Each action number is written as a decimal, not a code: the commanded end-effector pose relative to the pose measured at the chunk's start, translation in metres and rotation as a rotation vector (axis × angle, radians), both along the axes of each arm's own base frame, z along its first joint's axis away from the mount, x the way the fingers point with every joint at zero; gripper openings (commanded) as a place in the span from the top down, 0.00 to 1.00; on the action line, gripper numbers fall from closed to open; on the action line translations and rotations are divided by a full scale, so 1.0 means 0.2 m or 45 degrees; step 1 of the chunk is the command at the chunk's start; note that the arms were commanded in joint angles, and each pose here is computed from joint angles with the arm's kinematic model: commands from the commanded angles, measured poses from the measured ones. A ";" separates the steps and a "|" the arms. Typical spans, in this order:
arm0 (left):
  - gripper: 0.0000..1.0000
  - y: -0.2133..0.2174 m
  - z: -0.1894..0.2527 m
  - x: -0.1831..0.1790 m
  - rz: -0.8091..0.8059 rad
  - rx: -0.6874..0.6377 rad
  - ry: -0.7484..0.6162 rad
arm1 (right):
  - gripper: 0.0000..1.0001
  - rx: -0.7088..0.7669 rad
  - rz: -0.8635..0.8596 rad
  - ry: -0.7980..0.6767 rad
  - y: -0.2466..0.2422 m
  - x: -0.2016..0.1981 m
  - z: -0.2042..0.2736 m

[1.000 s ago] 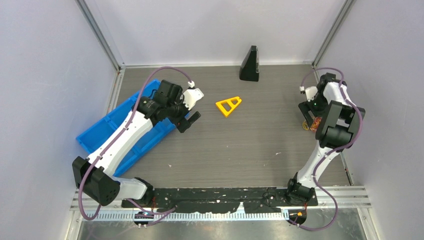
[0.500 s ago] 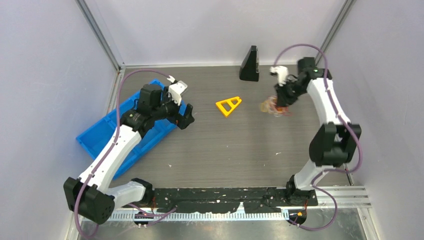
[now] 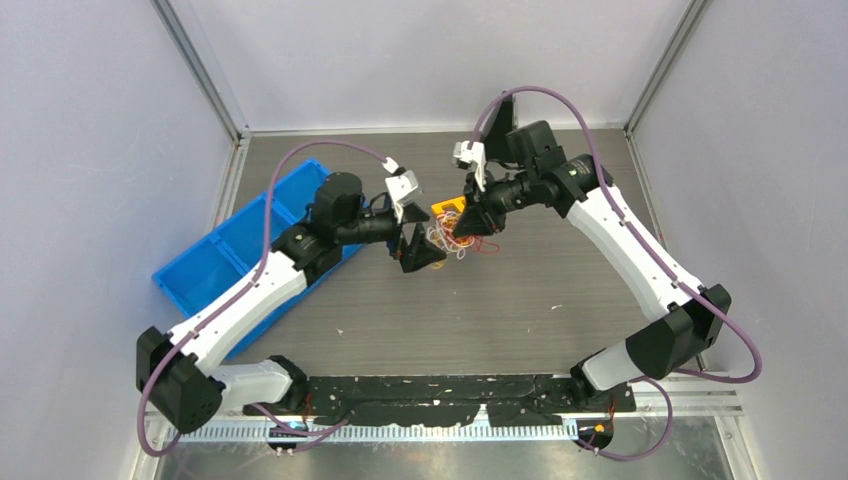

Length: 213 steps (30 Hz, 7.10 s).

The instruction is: Untangle the cables

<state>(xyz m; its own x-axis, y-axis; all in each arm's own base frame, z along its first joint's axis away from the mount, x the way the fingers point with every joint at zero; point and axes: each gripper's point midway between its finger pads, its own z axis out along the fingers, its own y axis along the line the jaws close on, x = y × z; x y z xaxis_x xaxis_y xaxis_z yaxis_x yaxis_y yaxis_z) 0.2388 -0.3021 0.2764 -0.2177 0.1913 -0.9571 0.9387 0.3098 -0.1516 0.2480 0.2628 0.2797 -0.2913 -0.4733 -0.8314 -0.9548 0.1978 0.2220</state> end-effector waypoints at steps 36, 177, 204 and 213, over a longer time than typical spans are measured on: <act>0.45 0.24 -0.52 -0.08 -0.019 0.261 0.233 | 0.19 -0.228 -0.418 0.187 -0.68 0.13 -0.48; 1.00 -0.10 -0.56 0.12 0.252 0.033 0.777 | 0.88 -0.034 -0.592 0.325 -0.13 0.25 -0.62; 1.00 0.57 -0.84 -0.03 0.456 0.485 0.755 | 0.95 -0.560 -1.489 0.053 -1.49 0.29 -0.70; 1.00 0.77 -0.86 0.00 0.530 0.537 0.721 | 0.95 -0.589 -1.608 0.040 -1.76 0.30 -0.64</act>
<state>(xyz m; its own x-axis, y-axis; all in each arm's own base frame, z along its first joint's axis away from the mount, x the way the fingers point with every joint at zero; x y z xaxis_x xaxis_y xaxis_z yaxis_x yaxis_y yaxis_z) 0.2436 -0.1641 0.1017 -0.8053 0.2633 -0.5311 0.5162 0.7519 -0.4100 0.2948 -0.0679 0.1238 -0.7921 -0.0546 -0.6079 -0.0557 0.9983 -0.0171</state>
